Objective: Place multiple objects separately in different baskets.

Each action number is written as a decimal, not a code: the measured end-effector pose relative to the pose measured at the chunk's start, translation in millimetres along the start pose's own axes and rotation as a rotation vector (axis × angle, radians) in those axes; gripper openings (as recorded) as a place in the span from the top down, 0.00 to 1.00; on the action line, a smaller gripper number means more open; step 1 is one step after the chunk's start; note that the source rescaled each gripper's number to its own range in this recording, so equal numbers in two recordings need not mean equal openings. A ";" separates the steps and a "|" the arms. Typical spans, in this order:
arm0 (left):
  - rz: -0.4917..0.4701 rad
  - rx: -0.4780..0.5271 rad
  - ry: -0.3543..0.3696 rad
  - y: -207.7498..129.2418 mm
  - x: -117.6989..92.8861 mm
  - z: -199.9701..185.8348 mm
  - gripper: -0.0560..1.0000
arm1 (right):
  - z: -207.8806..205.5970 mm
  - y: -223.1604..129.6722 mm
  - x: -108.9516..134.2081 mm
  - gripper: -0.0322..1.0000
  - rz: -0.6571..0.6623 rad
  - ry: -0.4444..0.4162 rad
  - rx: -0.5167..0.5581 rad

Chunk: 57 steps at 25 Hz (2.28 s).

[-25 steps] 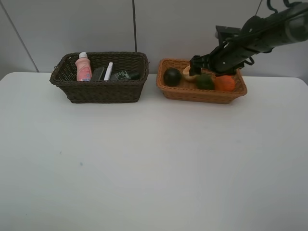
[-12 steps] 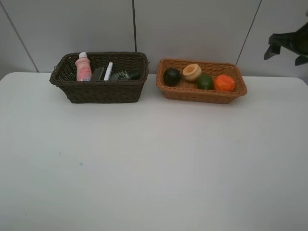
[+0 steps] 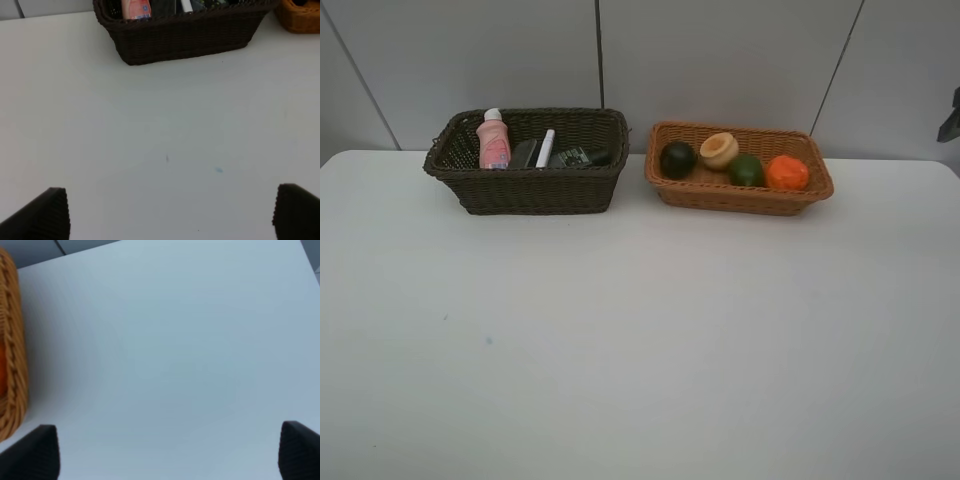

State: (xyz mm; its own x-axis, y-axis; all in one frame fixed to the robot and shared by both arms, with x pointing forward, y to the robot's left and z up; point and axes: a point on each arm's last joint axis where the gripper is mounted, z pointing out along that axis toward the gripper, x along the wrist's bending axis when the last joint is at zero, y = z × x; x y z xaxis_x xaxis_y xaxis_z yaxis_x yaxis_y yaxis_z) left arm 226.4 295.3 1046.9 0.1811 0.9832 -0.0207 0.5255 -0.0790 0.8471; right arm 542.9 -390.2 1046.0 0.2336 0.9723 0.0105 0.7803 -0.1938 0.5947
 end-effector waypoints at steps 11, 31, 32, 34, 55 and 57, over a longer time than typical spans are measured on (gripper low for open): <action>0.000 0.000 0.000 0.0 0.0 0.0 0.00 | -91.6 -126.1 13.3 0.09 0.006 0.024 0.001; 0.000 0.000 0.000 0.0 0.0 0.0 0.00 | -205.7 -244.7 27.1 0.09 -0.142 0.127 -0.495; 0.000 0.000 0.000 0.0 0.0 0.0 0.00 | -204.9 -250.1 26.8 0.09 -0.147 0.132 -0.495; 0.000 0.000 0.000 0.0 0.0 0.0 0.00 | -202.5 -255.1 26.6 0.09 -0.156 0.140 -0.479; 0.000 0.000 0.000 0.0 0.0 0.0 0.00 | -200.8 -255.9 23.5 0.09 -0.104 0.171 -0.464; 0.000 0.000 0.000 0.0 0.0 0.0 0.00 | -200.8 -255.9 23.5 0.09 -0.104 0.171 -0.464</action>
State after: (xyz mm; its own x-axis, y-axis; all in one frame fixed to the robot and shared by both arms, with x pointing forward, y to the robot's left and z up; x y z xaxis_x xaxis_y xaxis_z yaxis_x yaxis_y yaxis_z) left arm 226.4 295.3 1046.9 0.1811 0.9832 -0.0207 0.5255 -0.0790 0.8471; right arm 232.2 -291.5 1055.5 0.0396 0.9984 0.0406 0.4454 -0.0540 0.8937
